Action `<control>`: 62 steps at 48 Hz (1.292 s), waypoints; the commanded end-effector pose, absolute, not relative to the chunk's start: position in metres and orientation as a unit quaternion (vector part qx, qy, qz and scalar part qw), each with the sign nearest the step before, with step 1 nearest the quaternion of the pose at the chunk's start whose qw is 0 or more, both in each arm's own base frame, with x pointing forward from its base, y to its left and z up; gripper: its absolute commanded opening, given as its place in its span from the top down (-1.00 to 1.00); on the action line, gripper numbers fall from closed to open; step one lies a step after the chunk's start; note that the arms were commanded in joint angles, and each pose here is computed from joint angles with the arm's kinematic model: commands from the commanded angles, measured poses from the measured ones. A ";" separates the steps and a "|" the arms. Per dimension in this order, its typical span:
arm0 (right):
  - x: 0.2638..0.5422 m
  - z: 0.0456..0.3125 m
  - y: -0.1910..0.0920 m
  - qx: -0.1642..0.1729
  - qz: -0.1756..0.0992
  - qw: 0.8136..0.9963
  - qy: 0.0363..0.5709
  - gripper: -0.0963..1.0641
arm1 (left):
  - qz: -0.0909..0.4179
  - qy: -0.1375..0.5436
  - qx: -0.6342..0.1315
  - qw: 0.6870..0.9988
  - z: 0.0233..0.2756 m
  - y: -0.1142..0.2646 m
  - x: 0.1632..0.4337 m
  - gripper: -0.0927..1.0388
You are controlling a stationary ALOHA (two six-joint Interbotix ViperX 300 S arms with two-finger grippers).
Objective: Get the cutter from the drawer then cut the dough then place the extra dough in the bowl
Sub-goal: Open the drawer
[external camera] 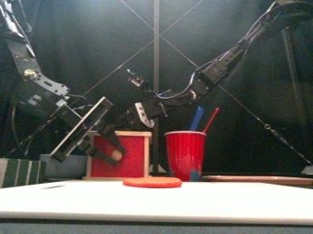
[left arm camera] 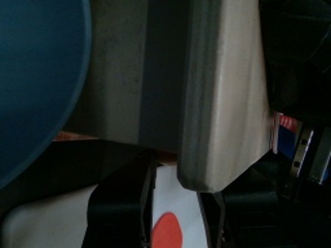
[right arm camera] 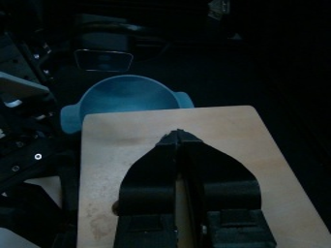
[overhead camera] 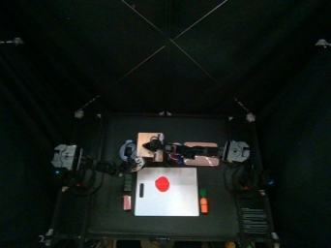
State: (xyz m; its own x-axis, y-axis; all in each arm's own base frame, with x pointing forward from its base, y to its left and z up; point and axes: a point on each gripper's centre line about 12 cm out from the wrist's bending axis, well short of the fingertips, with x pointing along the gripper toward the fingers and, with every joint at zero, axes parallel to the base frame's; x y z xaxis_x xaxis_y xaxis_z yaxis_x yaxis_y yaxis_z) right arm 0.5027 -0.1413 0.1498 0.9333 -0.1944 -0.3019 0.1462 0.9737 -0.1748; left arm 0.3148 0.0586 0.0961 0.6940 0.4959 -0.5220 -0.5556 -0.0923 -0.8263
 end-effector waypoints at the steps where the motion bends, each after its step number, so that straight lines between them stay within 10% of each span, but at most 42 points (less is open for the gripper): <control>1: 0.504 0.149 -0.131 -0.076 -0.077 0.980 0.168 0.79 | 0.373 0.039 -0.635 0.675 0.099 0.043 0.318 0.04; 62: 0.503 0.148 -0.134 -0.074 -0.081 0.979 0.174 0.79 | 0.309 0.135 -0.661 0.671 0.103 -0.038 0.310 0.07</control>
